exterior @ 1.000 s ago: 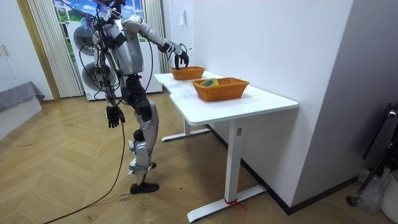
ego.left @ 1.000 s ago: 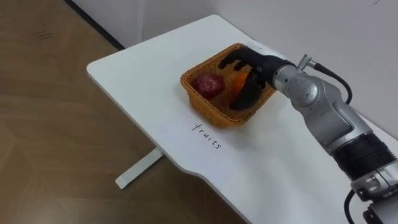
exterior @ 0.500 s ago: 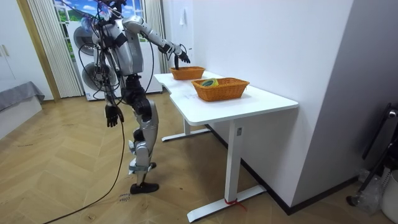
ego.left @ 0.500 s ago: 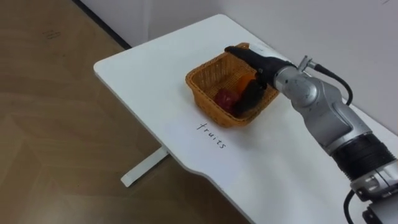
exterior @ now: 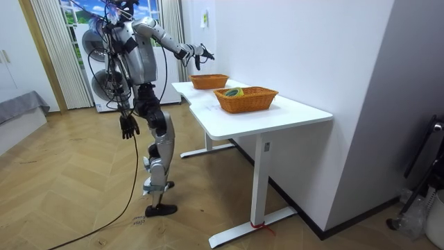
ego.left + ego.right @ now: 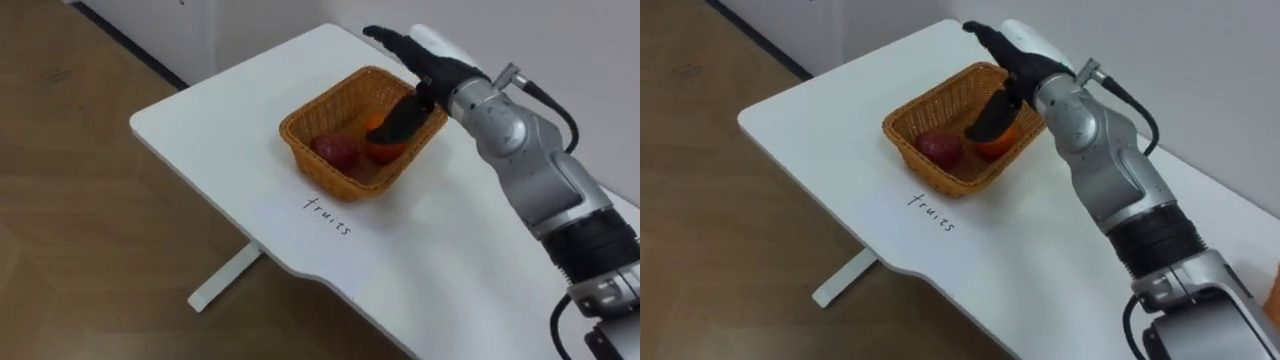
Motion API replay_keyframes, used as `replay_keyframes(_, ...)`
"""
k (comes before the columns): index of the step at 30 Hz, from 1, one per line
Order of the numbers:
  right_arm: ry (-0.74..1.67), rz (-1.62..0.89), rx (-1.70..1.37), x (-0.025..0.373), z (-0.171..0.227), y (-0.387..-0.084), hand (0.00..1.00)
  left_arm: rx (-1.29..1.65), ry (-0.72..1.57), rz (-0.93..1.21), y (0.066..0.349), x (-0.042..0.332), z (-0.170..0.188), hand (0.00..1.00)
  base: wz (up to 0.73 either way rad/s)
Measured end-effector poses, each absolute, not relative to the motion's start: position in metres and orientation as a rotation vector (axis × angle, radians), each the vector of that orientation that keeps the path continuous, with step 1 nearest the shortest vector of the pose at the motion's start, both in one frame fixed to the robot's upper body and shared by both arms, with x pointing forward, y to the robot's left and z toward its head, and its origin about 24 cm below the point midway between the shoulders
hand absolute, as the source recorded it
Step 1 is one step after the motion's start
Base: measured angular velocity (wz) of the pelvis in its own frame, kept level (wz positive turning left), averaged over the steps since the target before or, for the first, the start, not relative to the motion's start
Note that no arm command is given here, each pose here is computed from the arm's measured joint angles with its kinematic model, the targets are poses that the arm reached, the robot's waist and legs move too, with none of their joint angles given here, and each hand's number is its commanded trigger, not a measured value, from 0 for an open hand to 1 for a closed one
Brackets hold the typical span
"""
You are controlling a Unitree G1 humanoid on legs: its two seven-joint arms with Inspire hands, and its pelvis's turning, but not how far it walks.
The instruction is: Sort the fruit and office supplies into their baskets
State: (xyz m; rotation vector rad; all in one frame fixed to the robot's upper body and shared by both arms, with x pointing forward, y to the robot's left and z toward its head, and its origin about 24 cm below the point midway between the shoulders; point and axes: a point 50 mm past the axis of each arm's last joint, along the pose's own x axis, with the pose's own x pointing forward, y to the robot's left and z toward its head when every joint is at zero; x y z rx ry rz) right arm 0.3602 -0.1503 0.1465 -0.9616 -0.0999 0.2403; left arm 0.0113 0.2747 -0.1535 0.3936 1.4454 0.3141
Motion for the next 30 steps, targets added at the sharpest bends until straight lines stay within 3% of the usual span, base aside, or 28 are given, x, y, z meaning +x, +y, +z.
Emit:
replay_keyframes(22, -0.441, -0.203, -0.759, 0.337, 0.232, -0.213, 0.0, 0.335, 1.247, 0.287, 0.271, 0.059, -0.146, 0.0, -0.19)
replay_keyframes(30, -0.451, -0.294, -0.756, 0.318, 0.217, -0.235, 0.0, 0.328, 1.181, 0.251, 0.261, 0.072, -0.146, 0.0, -0.26)
